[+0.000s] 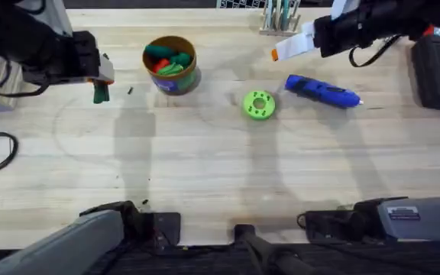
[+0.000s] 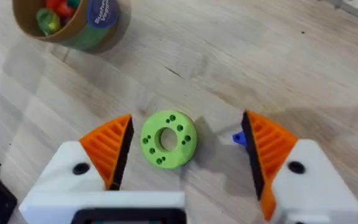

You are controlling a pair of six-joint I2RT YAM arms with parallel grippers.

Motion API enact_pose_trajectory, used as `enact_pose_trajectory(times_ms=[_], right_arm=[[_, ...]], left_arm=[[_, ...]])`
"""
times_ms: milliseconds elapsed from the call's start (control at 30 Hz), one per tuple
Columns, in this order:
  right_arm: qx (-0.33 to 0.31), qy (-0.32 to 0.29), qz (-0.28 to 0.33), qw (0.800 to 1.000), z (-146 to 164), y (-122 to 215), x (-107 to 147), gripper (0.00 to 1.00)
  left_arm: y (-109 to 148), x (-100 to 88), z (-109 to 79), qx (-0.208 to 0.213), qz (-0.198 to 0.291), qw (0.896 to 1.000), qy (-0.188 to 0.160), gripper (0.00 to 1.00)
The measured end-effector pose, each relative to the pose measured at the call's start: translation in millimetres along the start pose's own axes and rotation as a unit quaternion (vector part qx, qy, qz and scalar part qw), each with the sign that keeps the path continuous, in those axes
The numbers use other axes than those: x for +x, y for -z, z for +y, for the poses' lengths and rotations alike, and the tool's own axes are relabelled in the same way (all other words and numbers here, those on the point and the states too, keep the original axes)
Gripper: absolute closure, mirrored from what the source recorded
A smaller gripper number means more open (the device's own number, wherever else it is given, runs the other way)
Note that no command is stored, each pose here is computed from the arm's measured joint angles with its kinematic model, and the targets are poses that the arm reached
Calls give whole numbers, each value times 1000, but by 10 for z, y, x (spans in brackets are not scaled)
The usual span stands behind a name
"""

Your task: Pick up the gripper from the table and insert it into the empty holder that is missing its gripper. Then pick up a screw, insert it into the mounting hole, and use the screwdriver to tighten it. Finally, clean up the table by picking up the vegetable and placing it into the bucket.

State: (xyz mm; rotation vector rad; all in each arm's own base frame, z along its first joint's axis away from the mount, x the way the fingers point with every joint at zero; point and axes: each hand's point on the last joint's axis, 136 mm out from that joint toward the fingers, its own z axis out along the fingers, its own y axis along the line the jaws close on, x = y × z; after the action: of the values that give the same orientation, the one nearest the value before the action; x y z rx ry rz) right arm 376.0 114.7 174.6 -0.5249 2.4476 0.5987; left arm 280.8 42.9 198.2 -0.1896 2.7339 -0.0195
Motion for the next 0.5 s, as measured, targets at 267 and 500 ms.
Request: enact_pose_trajectory(times_ms=[267, 500], right_arm=[[1, 2, -3, 1000, -3, 0, -16, 10], [1, 2, -4, 1000, -4, 0, -18, 10]], left_arm=[[-17, -70, -126, 29, -10, 1000, 2, 990], [-215, -449, -514, 54, -14, 997, -53, 990]])
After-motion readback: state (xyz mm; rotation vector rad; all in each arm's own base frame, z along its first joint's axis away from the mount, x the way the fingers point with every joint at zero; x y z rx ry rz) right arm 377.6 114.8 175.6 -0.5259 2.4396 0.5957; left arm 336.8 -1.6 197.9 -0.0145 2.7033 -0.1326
